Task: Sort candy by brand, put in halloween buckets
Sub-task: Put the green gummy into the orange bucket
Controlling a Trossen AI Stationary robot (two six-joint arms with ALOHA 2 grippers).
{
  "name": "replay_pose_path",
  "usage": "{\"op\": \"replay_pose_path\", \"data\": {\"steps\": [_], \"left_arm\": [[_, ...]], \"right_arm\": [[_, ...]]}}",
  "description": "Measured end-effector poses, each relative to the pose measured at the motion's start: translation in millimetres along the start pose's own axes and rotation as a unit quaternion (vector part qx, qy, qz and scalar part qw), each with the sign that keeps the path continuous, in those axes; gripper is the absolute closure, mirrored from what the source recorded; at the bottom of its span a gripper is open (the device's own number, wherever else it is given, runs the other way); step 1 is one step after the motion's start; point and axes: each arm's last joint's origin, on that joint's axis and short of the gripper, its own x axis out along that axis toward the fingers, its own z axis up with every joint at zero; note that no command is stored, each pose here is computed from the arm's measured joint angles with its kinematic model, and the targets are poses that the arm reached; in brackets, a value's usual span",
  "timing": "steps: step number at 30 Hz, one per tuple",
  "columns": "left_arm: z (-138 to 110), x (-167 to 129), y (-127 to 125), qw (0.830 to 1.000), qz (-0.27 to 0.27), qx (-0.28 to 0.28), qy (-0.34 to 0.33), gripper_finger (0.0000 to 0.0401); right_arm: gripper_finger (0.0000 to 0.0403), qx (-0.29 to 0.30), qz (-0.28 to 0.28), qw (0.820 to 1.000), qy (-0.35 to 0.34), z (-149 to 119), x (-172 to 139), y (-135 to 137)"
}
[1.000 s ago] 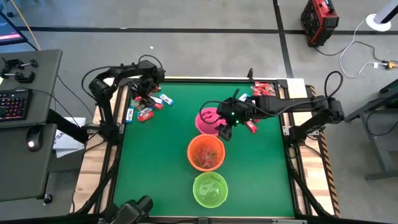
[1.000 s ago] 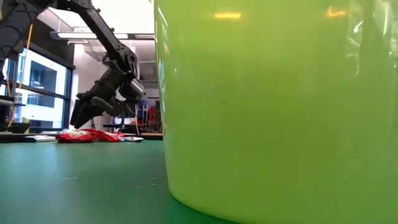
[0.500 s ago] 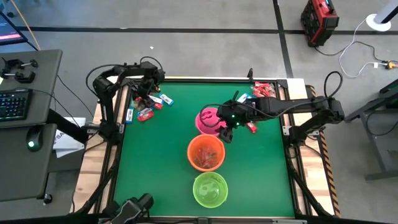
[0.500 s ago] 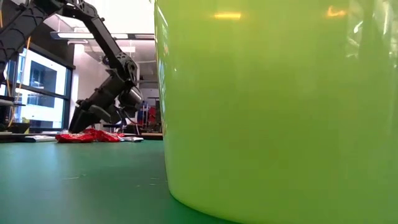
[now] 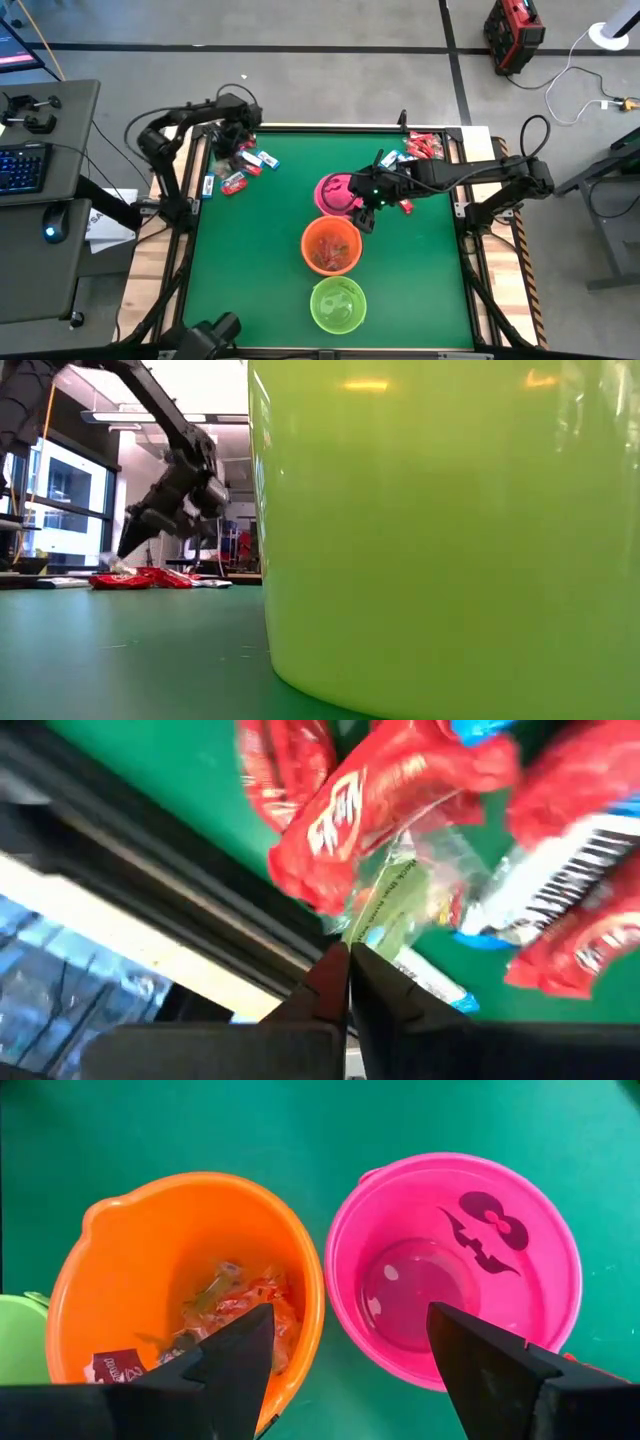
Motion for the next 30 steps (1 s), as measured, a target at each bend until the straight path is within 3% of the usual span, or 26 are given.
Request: {"op": "replay_pose_path", "data": {"steps": [8, 16, 23, 30], "left_arm": [[-63, -62, -5, 0.984, -0.049, -0.028, -0.170, 0.0401], [-123, -106, -61, 0.939, -0.142, 0.020, -0.312, 0.0401], [-147, -134, -134, 0.875, -0.237, 0.098, -0.410, 0.0401], [-162, -163, -211, 0.752, -0.340, 0.235, -0.514, 0.0401]], "right_arm": [[0.0146, -0.011, -0.001, 1.000, -0.016, 0, -12, -2], [0.0146, 0.008, -0.017, 0.998, -0.056, -2, -51, -18], [0.0146, 0.023, -0.088, 0.993, -0.075, -7, -73, -34], [0.0146, 0.037, -0.104, 0.991, -0.078, -8, -80, -45]]}}
